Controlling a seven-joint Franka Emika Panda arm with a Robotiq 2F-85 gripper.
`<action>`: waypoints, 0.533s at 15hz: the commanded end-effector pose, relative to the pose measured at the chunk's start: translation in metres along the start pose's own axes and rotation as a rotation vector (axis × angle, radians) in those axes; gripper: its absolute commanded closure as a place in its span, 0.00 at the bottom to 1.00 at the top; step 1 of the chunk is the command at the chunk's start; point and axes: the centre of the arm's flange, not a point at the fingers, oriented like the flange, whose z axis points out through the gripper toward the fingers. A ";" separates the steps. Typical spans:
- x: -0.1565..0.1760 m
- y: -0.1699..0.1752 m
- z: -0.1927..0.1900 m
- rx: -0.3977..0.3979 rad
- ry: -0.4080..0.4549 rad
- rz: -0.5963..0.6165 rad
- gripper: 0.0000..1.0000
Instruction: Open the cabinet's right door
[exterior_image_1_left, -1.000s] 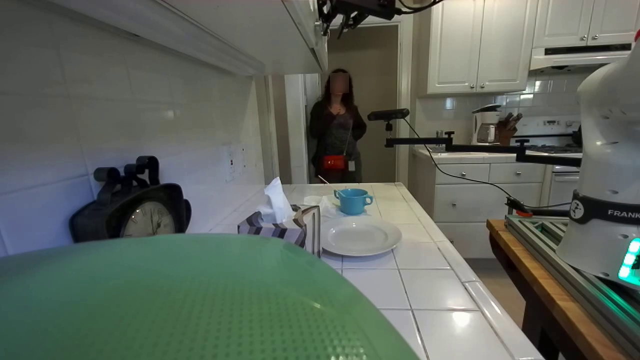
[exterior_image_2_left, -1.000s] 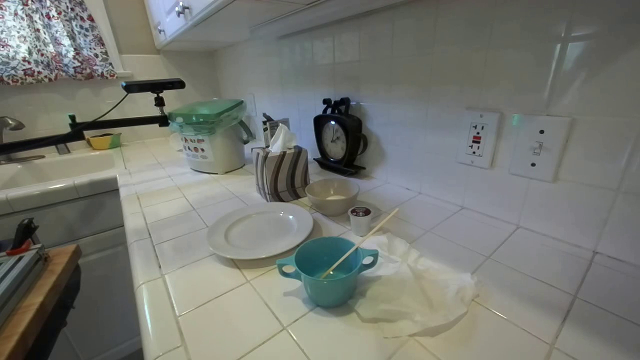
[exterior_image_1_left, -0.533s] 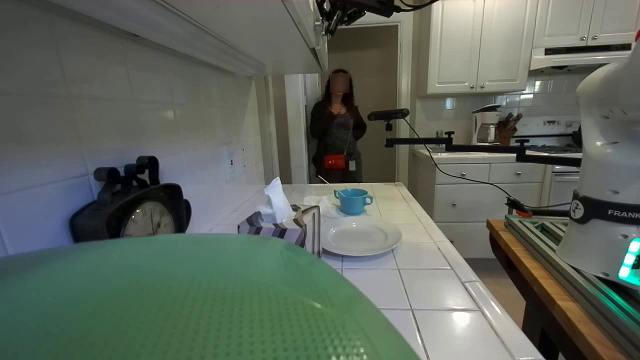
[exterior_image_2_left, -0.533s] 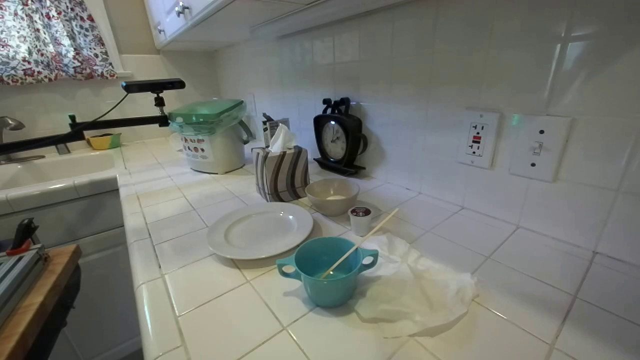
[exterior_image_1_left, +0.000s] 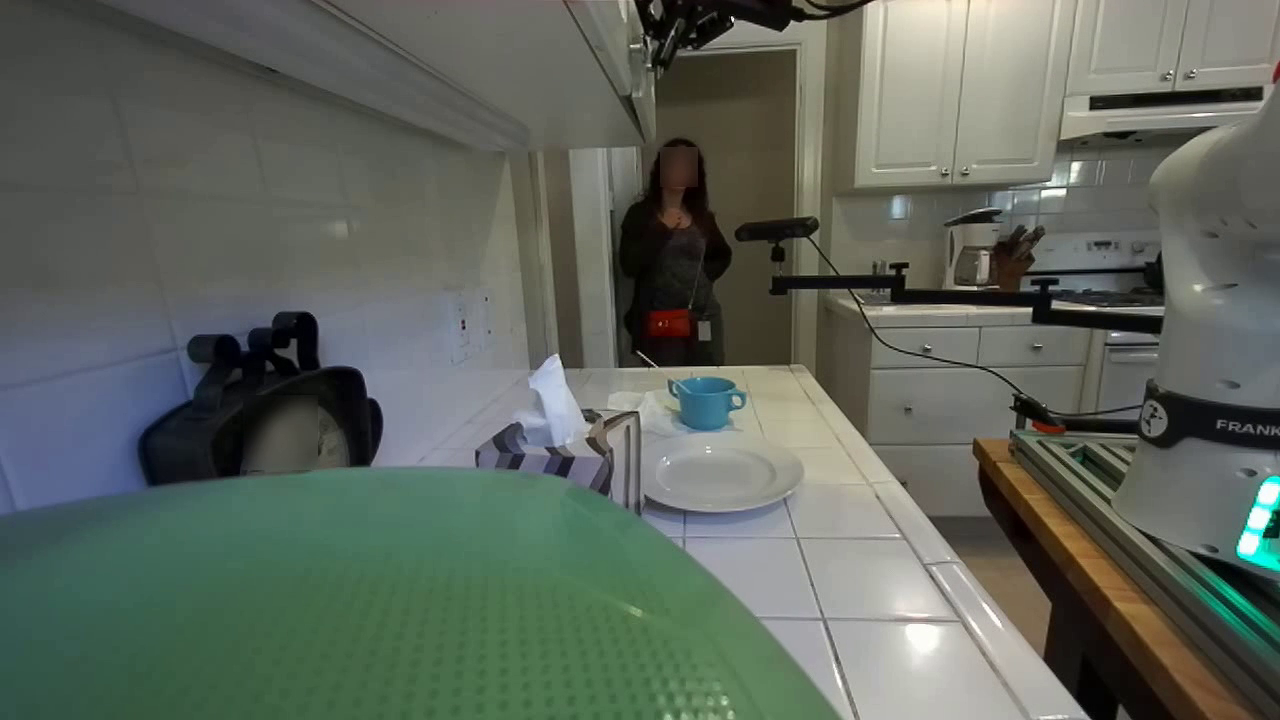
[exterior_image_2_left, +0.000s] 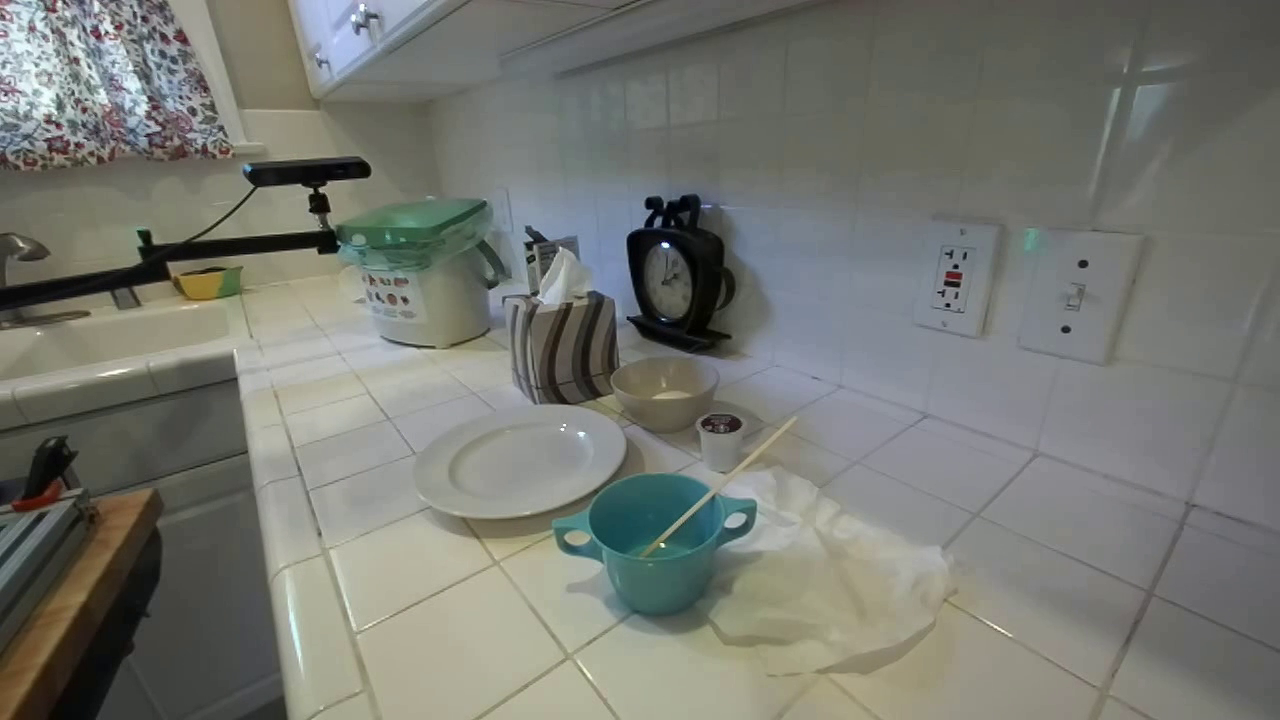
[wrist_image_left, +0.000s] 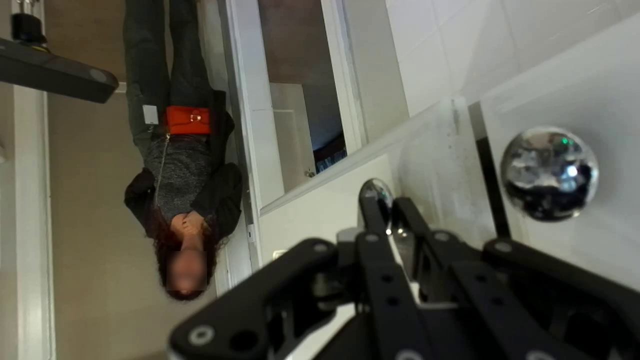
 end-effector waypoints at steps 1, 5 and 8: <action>0.014 0.023 -0.027 0.048 -0.023 -0.026 0.97; 0.018 0.048 -0.042 0.076 -0.052 -0.060 0.97; 0.014 0.056 -0.044 0.074 -0.069 -0.068 0.96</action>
